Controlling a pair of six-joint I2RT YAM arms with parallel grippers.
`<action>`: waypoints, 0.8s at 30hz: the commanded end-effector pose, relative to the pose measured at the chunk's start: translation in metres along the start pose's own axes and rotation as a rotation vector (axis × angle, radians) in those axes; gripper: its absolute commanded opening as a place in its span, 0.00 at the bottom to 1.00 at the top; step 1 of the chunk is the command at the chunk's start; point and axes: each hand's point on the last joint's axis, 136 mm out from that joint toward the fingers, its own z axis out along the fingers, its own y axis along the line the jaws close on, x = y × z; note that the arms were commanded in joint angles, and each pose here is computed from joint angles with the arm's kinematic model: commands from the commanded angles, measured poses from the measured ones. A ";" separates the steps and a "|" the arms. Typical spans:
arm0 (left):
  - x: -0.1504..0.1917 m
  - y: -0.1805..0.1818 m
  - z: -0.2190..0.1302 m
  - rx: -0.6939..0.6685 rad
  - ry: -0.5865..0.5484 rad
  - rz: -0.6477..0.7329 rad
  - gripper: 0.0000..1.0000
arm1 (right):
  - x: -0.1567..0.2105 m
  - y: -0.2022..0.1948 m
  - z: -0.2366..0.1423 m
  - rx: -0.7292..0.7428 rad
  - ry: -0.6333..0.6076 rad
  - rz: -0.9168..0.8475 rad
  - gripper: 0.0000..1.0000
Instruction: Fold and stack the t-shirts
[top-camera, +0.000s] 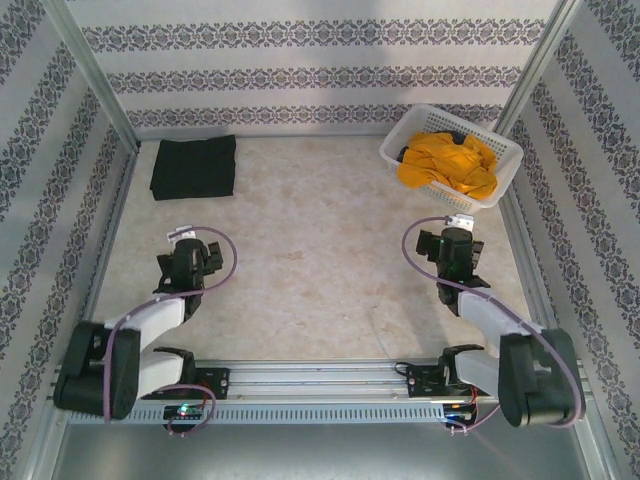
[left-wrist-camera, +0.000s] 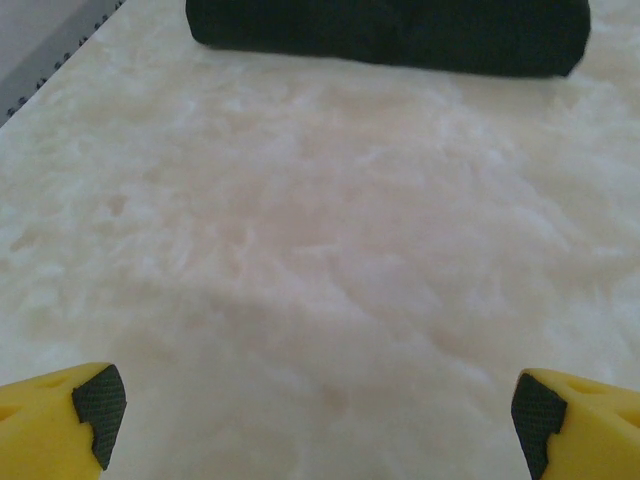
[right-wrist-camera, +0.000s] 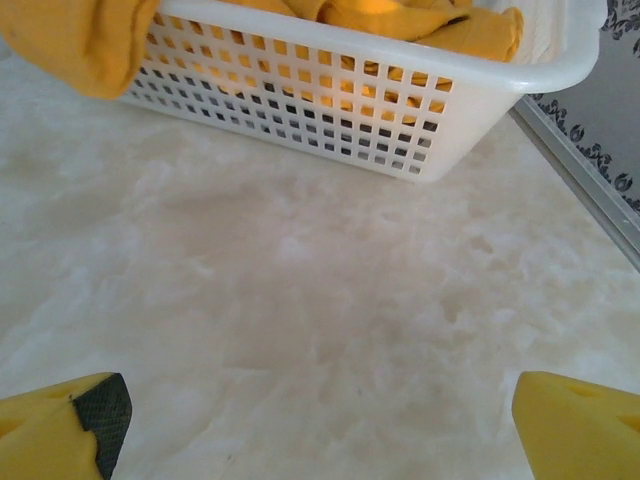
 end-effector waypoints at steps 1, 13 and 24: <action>-0.059 -0.011 0.013 0.067 -0.224 -0.034 1.00 | -0.034 0.009 0.009 -0.081 -0.159 0.013 0.98; -0.051 -0.030 0.039 0.183 -0.275 0.026 1.00 | -0.031 0.034 0.038 -0.232 -0.222 -0.016 0.98; -0.048 -0.033 0.043 0.179 -0.226 0.046 1.00 | -0.034 0.043 0.040 -0.192 -0.207 -0.076 0.98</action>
